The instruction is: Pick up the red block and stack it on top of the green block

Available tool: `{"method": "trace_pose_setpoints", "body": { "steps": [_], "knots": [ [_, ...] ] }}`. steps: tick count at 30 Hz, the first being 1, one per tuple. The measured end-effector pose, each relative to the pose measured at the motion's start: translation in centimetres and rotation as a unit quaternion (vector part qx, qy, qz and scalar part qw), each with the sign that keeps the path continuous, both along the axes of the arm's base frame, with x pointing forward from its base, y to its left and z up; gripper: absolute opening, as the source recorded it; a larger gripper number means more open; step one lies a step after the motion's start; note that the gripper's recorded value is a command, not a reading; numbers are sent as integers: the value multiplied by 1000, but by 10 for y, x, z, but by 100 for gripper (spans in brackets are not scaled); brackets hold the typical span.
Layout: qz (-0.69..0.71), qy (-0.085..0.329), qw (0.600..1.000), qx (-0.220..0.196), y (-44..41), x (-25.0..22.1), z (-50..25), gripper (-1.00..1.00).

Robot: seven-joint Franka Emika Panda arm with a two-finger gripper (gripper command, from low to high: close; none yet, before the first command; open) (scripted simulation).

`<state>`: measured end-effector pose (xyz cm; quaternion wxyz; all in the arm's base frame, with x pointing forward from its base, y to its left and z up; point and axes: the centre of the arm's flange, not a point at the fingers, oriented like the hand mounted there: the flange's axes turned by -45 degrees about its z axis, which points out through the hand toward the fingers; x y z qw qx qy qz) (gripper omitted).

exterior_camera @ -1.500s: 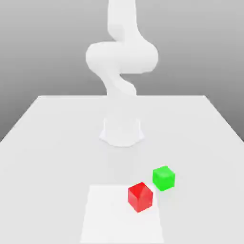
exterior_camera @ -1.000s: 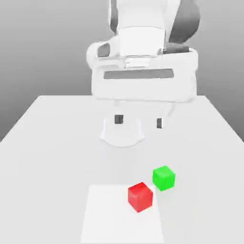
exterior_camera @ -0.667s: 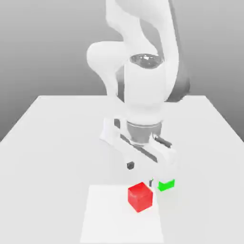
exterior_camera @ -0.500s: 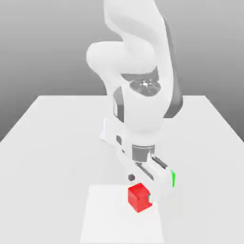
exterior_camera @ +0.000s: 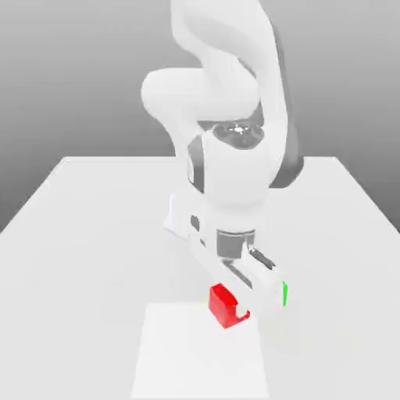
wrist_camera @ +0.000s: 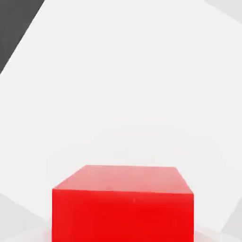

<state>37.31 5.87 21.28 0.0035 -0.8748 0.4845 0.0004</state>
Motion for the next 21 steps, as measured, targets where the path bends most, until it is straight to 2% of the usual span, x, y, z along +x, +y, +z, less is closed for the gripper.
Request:
{"method": "trace_pose_setpoints", "body": {
  "steps": [11, 16, 21],
  "knots": [
    [72, -1, 997, 10, 59, -57, 35, -100],
    [101, 0, 995, -1, 71, -87, 35, -100],
    [100, 4, 995, -25, 66, -87, 11, -100]
  ]
}}
